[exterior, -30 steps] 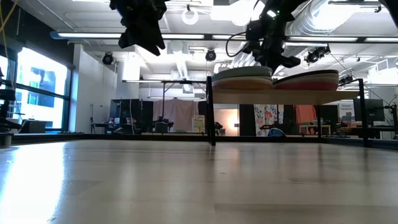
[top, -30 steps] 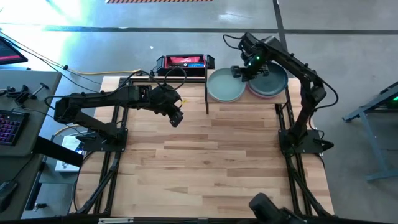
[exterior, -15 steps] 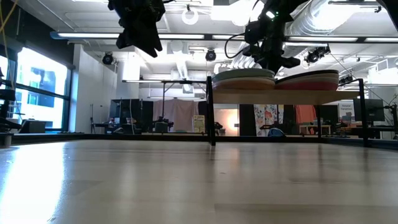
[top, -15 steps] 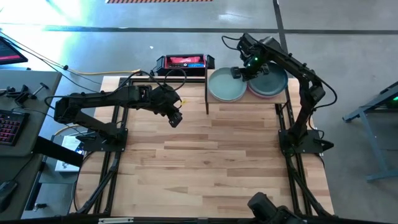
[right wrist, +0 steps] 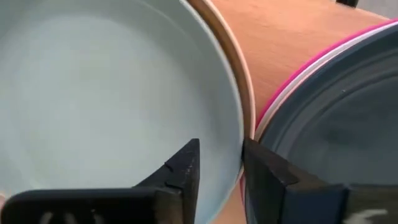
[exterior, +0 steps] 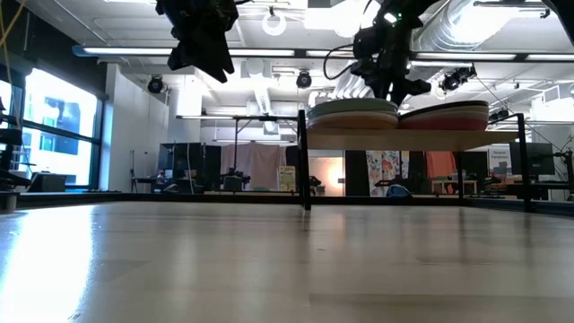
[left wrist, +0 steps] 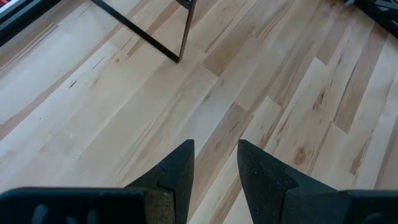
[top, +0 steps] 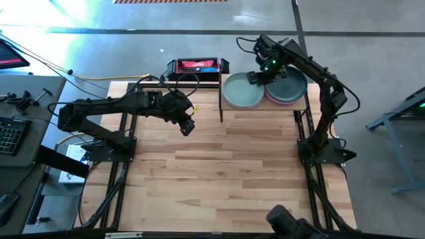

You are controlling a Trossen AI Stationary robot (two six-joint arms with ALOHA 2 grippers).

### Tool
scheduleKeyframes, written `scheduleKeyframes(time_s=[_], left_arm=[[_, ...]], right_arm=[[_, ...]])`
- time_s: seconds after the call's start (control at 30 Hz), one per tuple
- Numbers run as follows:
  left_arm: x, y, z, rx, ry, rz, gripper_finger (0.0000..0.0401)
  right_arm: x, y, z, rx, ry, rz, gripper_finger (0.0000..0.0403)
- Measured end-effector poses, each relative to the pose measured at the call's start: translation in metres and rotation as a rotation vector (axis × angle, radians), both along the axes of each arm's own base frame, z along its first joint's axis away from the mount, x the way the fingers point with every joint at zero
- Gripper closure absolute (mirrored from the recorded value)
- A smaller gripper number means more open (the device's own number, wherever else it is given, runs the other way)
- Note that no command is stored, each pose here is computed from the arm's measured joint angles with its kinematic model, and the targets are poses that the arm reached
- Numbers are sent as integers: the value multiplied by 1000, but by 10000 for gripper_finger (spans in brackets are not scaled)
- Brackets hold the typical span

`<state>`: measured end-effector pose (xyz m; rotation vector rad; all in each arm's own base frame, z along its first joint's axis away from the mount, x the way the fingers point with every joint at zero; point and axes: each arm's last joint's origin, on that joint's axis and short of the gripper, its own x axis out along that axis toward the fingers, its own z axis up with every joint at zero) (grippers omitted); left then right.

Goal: Place and stack plates onto a shelf
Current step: Stack the light blue plate on top of the gray plate on the shelf

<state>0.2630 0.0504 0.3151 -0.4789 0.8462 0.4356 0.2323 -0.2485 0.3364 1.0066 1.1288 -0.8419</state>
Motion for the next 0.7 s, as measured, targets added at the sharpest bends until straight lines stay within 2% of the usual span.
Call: scheduleKeyframes(time_s=[0.27,0.7], left_arm=[[0,0,0,0,0,0,288],[0,0,0,-6,-2,8,288]], right_arm=[[5,12,19,-11,-16,52,300],[43,63,13,38,23,226,300]])
